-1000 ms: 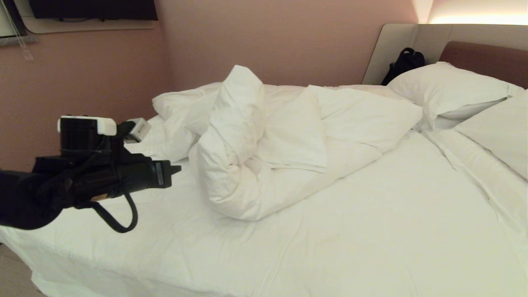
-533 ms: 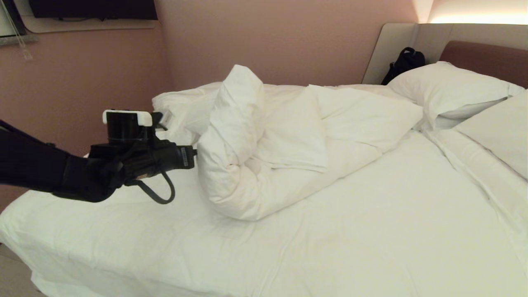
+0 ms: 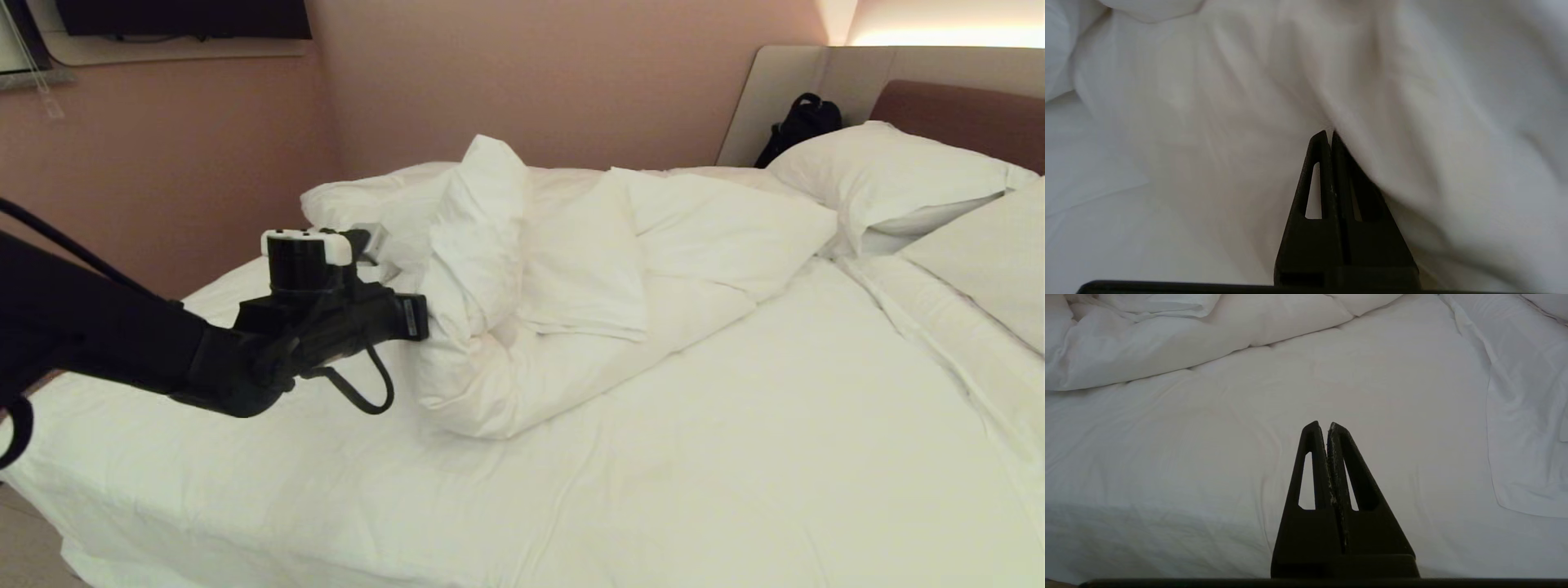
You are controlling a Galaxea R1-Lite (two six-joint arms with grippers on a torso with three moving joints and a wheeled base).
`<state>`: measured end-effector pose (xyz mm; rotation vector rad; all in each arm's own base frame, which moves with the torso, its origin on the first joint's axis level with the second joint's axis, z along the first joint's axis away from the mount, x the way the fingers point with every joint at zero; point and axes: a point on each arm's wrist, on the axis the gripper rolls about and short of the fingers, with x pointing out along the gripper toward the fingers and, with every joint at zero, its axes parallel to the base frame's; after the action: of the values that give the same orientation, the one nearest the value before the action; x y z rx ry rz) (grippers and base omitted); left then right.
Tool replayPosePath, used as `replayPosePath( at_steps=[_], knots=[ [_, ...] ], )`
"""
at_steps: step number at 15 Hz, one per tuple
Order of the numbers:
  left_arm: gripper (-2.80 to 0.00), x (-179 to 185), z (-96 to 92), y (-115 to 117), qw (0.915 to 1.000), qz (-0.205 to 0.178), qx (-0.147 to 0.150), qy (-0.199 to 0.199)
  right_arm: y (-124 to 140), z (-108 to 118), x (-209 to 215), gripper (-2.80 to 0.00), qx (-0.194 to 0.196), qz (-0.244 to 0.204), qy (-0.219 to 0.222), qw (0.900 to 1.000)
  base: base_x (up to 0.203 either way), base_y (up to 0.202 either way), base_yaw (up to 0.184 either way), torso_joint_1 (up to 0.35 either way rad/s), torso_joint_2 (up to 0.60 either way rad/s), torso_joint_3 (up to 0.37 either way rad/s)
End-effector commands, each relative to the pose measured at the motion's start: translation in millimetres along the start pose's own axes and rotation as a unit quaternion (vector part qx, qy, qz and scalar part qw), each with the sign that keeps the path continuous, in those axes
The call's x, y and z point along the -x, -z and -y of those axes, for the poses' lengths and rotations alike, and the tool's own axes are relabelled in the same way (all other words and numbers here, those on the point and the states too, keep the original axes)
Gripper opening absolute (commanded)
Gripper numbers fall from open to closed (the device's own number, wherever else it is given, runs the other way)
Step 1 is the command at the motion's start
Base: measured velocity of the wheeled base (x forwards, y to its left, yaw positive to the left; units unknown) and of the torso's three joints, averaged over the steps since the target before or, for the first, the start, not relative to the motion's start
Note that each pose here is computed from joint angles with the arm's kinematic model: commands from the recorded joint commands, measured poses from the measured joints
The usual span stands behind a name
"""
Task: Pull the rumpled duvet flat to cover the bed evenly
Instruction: Hold the folded corner of the quilt
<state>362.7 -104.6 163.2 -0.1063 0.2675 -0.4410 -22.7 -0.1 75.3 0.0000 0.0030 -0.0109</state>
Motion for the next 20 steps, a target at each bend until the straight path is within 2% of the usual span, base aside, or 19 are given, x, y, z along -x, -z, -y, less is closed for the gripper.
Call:
replayPosePath(
  at_steps=[1, 6, 8, 9, 12, 14, 18, 20],
  knots=[
    [-2.8, 17.0, 11.4, -12.6, 0.9998, 0.018, -0.006, 0.011, 0.0, 0.0, 0.0, -2.8, 0.0, 0.0, 0.0, 1.0, 0.0, 0.0, 0.0, 0.0, 0.0, 0.0],
    [-2.8, 25.0, 16.3, -14.1, 0.9997, 0.018, -0.011, 0.01, 0.0, 0.0, 0.0, -2.8, 0.001, 0.0, 0.0, 1.0, 0.0, 0.0, 0.0, 0.0, 0.0, 0.0],
    [-2.8, 28.5, 24.8, -12.8, 0.9995, 0.017, -0.013, 0.021, 0.0, 0.0, 0.0, -2.8, 0.0, 0.0, 0.0, 1.0, 0.0, 0.0, 0.0, 0.0, 0.0, 0.0],
    [0.0, 31.2, 29.4, -13.4, 0.9994, 0.018, -0.015, 0.026, 0.0, 0.0, 0.0, -2.8, 0.001, 0.0, 0.0, 1.0, 0.0, 0.0, 0.0, 0.0, 0.0, 0.0],
    [0.0, 33.4, 44.7, -9.3, 0.9989, 0.013, -0.019, 0.042, 0.0, 0.0, 0.0, -2.8, 0.0, 0.0, 0.0, 1.0, 0.0, 0.0, 0.0, 0.0, 0.0, 0.0],
    [0.0, 31.4, 57.4, -6.0, 0.9994, 0.013, -0.023, 0.022, 0.0, 0.0, 0.0, -2.8, 0.001, 0.0, 0.0, 1.0, 0.0, 0.0, 0.0, 0.0, 0.0, 0.0],
    [0.0, 22.8, 83.0, 4.0, 0.9982, 0.013, -0.036, -0.046, 0.0, 0.0, 0.0, -2.8, 0.0, 0.0, 0.0, 1.0, 0.0, 0.0, 0.0, 0.0, 0.0, 0.0],
    [0.0, 9.3, 84.6, 16.2, 0.9957, 0.002, -0.057, -0.073, 0.0, 0.0, 0.0, -2.8, 0.0, 0.0, 0.0, 1.0, 0.0, 0.0, 0.0, 0.0, 0.0, 0.0]
  ],
)
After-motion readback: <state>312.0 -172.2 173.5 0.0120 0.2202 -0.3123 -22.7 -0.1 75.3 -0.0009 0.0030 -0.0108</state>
